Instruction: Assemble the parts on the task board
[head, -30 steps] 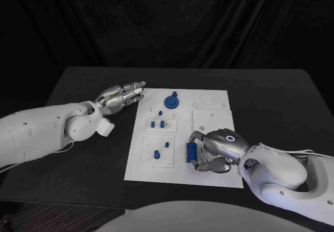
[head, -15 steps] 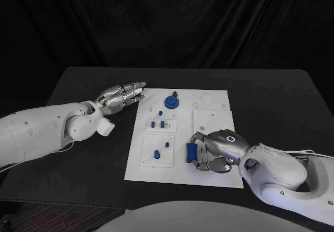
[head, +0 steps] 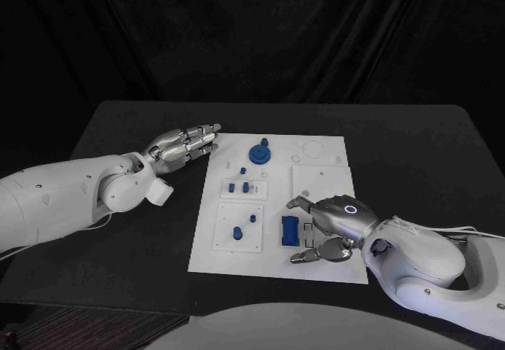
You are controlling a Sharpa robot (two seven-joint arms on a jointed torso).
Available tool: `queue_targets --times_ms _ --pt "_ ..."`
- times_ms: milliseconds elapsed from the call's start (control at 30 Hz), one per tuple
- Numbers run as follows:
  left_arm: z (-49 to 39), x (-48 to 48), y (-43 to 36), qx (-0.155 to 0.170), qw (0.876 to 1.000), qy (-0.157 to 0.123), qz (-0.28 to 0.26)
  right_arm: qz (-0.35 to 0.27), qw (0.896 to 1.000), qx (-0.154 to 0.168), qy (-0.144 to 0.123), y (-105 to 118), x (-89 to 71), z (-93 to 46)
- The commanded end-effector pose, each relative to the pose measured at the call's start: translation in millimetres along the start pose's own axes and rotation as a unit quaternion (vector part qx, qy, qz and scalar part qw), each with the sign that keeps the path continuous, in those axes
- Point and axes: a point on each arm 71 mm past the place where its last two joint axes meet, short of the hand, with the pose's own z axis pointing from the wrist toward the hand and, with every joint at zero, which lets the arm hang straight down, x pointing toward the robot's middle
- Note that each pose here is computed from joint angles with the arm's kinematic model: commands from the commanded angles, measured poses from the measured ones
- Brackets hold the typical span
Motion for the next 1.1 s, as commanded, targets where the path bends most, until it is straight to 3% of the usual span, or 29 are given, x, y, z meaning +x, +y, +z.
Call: queue_targets --times_ms 33,267,433,633,700,767,967,1100 --pt "0.1 1.3 -0.2 0.005 1.000 0.005 -0.005 0.017 0.999 0.001 -0.037 -0.7 -5.0 -3.3" --pt "-0.3 1.1 -0.3 0.005 1.000 0.004 -0.004 0.051 0.996 0.007 -0.076 -10.8 -20.5 -10.9" --pt "-1.0 0.9 -0.6 0.007 1.000 0.002 -0.004 0.122 0.988 0.051 -0.074 -32.5 -44.4 -12.5" --pt "-2.2 0.4 -1.2 0.009 1.000 -0.002 -0.002 0.136 0.982 0.112 -0.061 -63.2 -82.2 -12.6" --pt "-2.1 0.6 -1.3 0.010 1.000 -0.002 -0.002 0.136 0.980 0.137 -0.038 -72.4 -91.1 -13.6" --pt "-2.1 0.9 -1.3 0.010 1.000 -0.004 -0.001 0.128 0.978 0.167 0.001 -82.1 -97.8 -15.3" --pt "-2.2 1.4 -1.5 0.010 1.000 -0.006 0.000 0.086 0.960 0.233 0.133 -98.6 -94.9 -20.5" --pt "-0.9 2.1 -1.6 0.011 1.000 -0.005 0.000 0.076 0.950 0.250 0.171 -101.6 -91.3 -21.9"
